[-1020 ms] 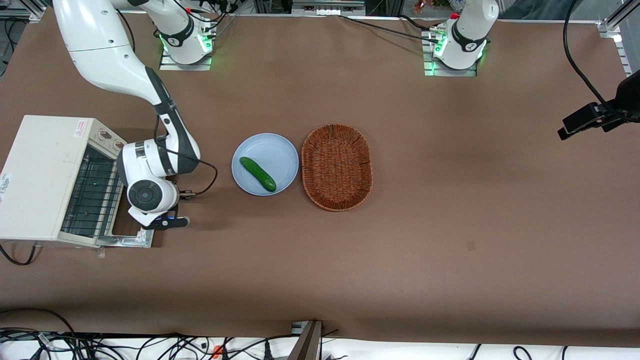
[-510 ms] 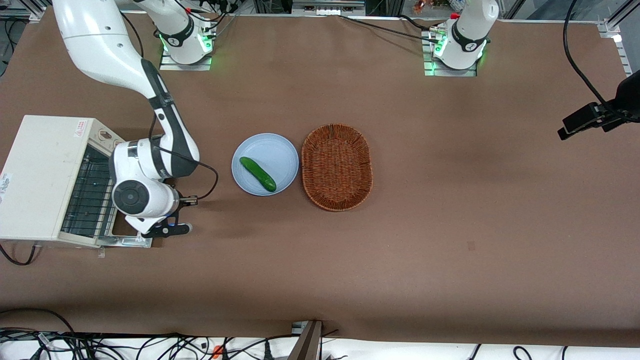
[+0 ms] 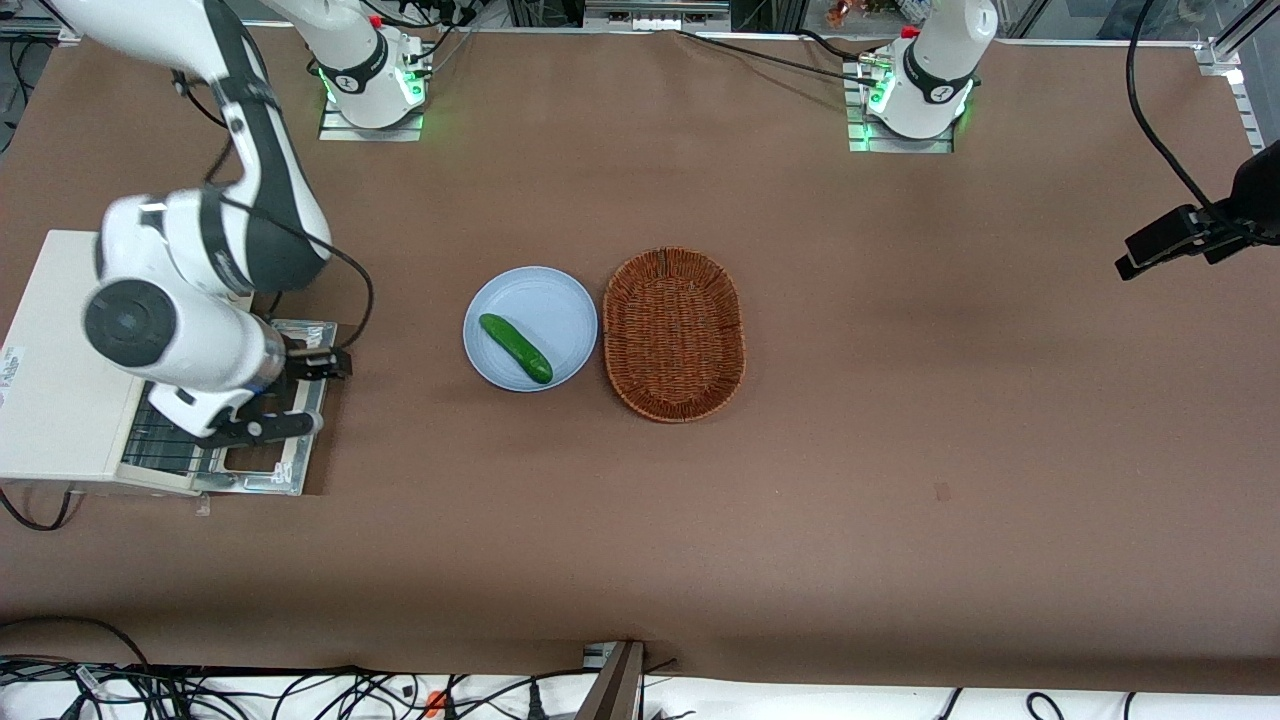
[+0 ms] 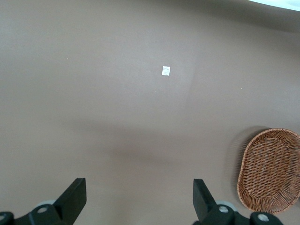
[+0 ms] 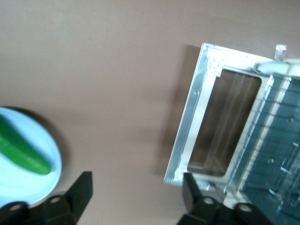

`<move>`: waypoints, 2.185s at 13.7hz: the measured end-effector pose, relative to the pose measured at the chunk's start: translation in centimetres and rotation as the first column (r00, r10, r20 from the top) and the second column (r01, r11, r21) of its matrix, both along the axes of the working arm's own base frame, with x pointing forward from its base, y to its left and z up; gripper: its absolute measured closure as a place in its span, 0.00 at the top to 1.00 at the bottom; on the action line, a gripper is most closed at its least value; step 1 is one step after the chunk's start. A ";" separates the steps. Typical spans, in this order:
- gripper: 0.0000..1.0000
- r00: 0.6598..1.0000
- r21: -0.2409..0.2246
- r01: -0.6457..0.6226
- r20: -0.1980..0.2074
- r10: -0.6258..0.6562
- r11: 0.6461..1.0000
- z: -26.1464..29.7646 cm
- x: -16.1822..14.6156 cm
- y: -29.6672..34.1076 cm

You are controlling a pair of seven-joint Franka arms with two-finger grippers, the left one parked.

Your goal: Open oven door with right arm only

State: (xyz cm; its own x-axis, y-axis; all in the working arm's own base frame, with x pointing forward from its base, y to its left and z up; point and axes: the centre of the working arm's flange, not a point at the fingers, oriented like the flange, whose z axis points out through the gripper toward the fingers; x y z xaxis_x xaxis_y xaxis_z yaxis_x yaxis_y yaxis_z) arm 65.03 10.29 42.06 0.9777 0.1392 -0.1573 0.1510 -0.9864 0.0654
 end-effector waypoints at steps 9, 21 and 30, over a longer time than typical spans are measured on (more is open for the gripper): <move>1.00 0.999 0.064 0.027 0.018 -0.029 0.998 16.3 -6.5 -8.3; 1.00 0.993 0.091 0.110 0.020 -0.112 0.990 21.9 -12.1 -13.8; 1.00 0.994 0.088 0.102 0.017 -0.104 0.991 21.0 -11.3 -13.3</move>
State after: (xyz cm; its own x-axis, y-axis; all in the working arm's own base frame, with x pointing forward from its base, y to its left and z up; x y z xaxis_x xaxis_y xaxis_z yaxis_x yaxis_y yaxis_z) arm 53.76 -3.01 63.03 0.9906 0.0497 -0.1276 0.0476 -0.9987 -0.0194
